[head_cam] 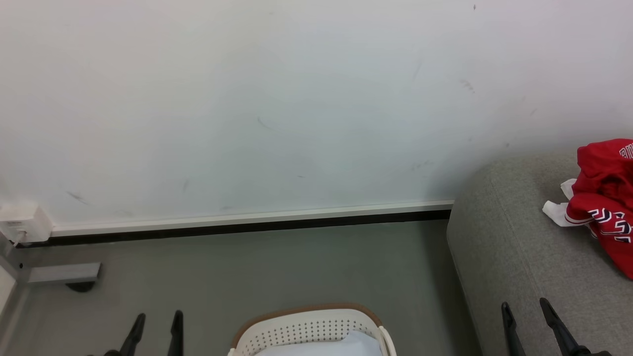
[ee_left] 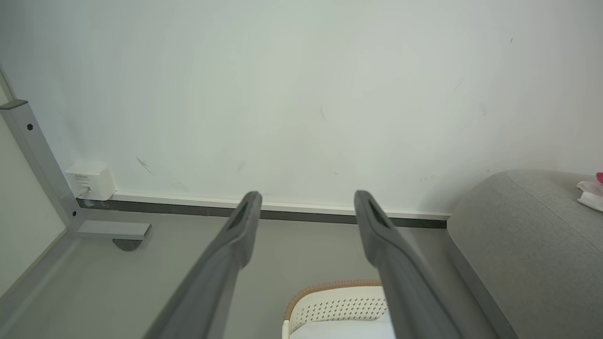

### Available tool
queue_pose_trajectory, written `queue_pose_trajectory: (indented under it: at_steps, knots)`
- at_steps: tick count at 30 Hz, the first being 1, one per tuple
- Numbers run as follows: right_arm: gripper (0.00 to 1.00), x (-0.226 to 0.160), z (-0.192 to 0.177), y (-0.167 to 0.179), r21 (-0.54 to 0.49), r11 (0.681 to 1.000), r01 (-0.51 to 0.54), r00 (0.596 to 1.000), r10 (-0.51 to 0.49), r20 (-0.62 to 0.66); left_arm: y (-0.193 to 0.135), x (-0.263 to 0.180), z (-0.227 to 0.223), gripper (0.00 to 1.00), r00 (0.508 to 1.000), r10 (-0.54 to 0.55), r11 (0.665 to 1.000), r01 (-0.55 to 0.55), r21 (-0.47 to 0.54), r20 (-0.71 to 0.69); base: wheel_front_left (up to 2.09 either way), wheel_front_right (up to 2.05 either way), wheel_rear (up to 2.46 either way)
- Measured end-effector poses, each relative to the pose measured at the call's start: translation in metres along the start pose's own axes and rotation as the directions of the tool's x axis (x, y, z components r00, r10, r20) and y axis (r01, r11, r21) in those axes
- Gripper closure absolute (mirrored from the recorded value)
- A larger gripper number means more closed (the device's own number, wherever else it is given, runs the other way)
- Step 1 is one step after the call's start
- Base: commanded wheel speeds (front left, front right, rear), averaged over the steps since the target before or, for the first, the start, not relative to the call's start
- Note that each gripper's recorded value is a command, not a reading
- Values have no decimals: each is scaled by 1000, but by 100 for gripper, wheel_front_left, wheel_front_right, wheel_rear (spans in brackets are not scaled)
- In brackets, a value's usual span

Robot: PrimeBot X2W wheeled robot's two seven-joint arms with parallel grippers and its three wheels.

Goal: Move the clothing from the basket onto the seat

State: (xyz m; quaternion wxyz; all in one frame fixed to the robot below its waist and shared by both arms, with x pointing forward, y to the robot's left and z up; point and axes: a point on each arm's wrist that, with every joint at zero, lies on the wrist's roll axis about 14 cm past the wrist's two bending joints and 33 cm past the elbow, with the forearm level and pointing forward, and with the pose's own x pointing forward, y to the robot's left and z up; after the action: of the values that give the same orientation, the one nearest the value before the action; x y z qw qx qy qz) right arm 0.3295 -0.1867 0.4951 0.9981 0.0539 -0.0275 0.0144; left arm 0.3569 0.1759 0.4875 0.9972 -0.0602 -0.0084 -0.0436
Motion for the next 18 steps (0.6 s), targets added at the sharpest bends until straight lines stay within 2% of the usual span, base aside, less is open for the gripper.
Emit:
queue_pose_trajectory:
  at_steps: [6, 7, 12, 18]
  knots:
    - [0, 0, -4, 1, 18, 1000, -1, 1000, 1, -11, -1, -1, -7, 0, 1000, -3, 1000, 3, -5, -18, 0, 0, 0]
    - [100, 1, -4, 2, 21, 1000, -4, 1000, 4, -12, -2, -2, -9, 100, 1000, -7, 1000, 7, -8, -25, 0, 0, 0]
    - [100, -7, -22, 4, 39, 999, 3, 998, -1, -69, -4, -9, -28, 100, 996, 1, 1000, -4, -29, -86, 0, 0, 0]
    - [100, -7, -26, 0, 143, 989, 40, 996, -27, -89, 3, -10, -33, 100, 992, 38, 991, -53, -127, -117, 0, 0, 0]
